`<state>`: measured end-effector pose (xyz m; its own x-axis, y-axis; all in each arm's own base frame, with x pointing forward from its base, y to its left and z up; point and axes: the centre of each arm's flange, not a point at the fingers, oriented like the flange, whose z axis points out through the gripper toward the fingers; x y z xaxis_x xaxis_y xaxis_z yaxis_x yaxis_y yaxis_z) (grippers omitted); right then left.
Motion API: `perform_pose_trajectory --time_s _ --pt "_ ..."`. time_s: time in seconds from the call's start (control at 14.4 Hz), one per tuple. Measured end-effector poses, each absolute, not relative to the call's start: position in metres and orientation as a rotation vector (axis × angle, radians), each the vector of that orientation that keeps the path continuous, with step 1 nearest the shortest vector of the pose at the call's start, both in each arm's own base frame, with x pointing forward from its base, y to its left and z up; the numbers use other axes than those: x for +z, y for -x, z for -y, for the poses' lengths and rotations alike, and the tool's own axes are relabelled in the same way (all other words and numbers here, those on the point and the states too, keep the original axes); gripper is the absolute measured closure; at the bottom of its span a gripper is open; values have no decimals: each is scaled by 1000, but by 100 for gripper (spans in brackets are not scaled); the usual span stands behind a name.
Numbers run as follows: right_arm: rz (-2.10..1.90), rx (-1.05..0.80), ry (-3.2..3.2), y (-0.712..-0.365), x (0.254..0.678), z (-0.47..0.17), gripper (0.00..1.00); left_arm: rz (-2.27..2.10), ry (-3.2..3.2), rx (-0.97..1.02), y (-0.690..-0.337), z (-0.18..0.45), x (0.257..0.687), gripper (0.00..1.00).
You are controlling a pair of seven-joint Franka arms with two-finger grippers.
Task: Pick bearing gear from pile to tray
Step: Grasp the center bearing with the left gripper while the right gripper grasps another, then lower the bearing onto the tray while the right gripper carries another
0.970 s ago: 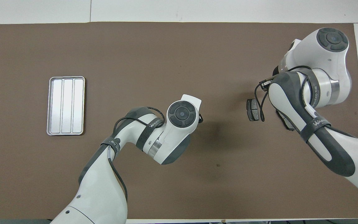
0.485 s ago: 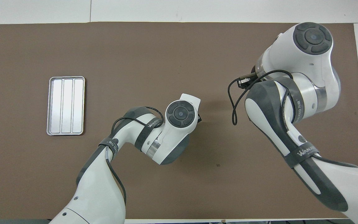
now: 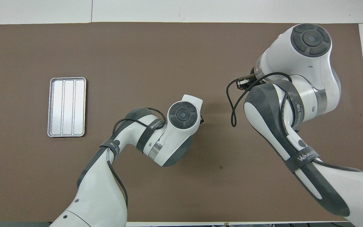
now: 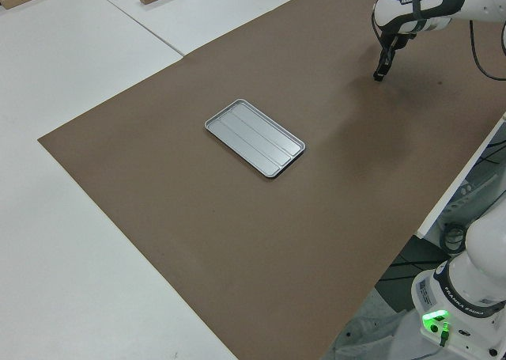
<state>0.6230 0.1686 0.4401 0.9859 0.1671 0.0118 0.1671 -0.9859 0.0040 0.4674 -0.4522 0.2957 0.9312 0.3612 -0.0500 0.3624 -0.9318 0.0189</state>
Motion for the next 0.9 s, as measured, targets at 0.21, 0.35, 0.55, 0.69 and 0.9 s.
perform_pose_trajectory --time_s 0.21,0.35,0.55,0.69,0.9 --pt "-262 16 -3127 -623 439 -168 76 -632 -3069 -47 -487 432 306 66" --pt "-262 15 -3127 -623 439 -168 76 -692 -3041 -4 -507 407 332 66" --pt "-193 13 -3138 -621 439 -173 76 -692 -3047 -15 -529 347 380 66" --pt "-129 9 -3155 -614 440 -197 76 -647 -3075 -51 -536 300 390 66" --pt "-50 6 -3163 -591 439 -257 76 -546 -3100 -84 -551 225 387 66"
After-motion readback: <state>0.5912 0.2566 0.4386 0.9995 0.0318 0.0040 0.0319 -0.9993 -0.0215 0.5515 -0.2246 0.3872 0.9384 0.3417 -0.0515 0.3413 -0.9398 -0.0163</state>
